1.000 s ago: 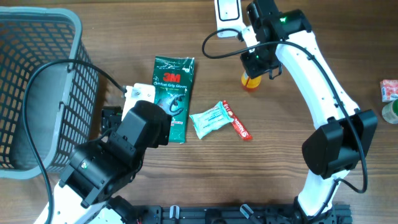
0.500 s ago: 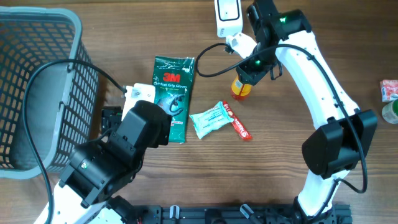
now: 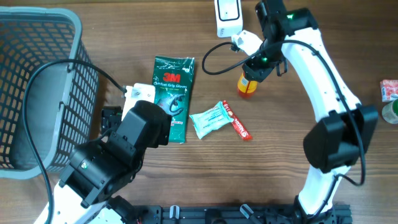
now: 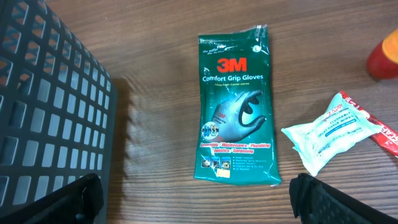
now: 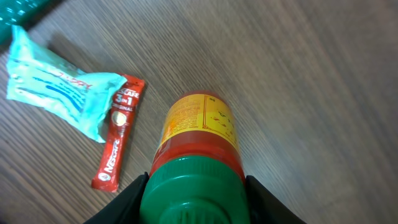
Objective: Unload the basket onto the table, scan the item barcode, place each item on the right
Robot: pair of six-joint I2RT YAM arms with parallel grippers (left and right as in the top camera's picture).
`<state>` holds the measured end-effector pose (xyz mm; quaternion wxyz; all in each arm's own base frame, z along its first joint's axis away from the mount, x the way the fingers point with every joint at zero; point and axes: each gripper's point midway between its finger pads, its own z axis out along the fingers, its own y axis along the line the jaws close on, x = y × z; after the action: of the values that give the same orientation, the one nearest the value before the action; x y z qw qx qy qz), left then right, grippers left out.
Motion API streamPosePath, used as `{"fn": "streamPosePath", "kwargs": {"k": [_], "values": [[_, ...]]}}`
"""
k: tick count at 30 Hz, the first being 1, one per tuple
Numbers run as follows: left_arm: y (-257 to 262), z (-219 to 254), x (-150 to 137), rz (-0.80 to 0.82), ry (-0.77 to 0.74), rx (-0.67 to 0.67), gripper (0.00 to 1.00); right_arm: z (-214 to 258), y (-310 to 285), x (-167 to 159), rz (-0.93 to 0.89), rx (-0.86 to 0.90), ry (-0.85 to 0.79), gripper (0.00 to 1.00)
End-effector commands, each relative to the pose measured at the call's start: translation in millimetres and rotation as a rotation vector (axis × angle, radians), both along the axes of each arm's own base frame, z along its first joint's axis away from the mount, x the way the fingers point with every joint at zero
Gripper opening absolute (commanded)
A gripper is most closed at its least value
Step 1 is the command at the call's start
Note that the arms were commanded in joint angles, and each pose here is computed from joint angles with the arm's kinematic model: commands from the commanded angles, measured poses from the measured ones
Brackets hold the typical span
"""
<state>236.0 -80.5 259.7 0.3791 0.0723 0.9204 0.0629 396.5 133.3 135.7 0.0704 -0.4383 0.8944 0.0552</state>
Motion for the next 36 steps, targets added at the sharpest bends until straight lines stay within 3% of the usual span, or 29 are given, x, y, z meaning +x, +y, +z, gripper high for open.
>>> {"fn": "streamPosePath", "kwargs": {"k": [1,4,5,13,21,26,36], "values": [[-1,1,0,0.014,-0.004,-0.02,1.0,-11,5,4,0.021,0.018,0.022,0.48],[-1,1,0,0.013,-0.004,-0.02,1.0,-11,5,4,0.017,0.018,0.021,0.65],[-1,1,0,0.013,-0.004,-0.02,1.0,-11,5,5,0.017,0.018,0.019,1.0],[-1,1,0,0.014,-0.004,-0.02,1.0,6,9,16,-0.069,0.052,-0.034,1.0],[-1,1,0,0.014,-0.004,-0.02,1.0,81,24,34,-0.299,0.235,-0.197,1.0],[-1,1,0,0.014,-0.004,-0.02,1.0,110,3,42,-0.666,0.291,-0.24,1.0],[-1,1,0,0.014,-0.004,-0.02,1.0,101,-87,45,-1.454,0.374,-0.08,1.0]]}}
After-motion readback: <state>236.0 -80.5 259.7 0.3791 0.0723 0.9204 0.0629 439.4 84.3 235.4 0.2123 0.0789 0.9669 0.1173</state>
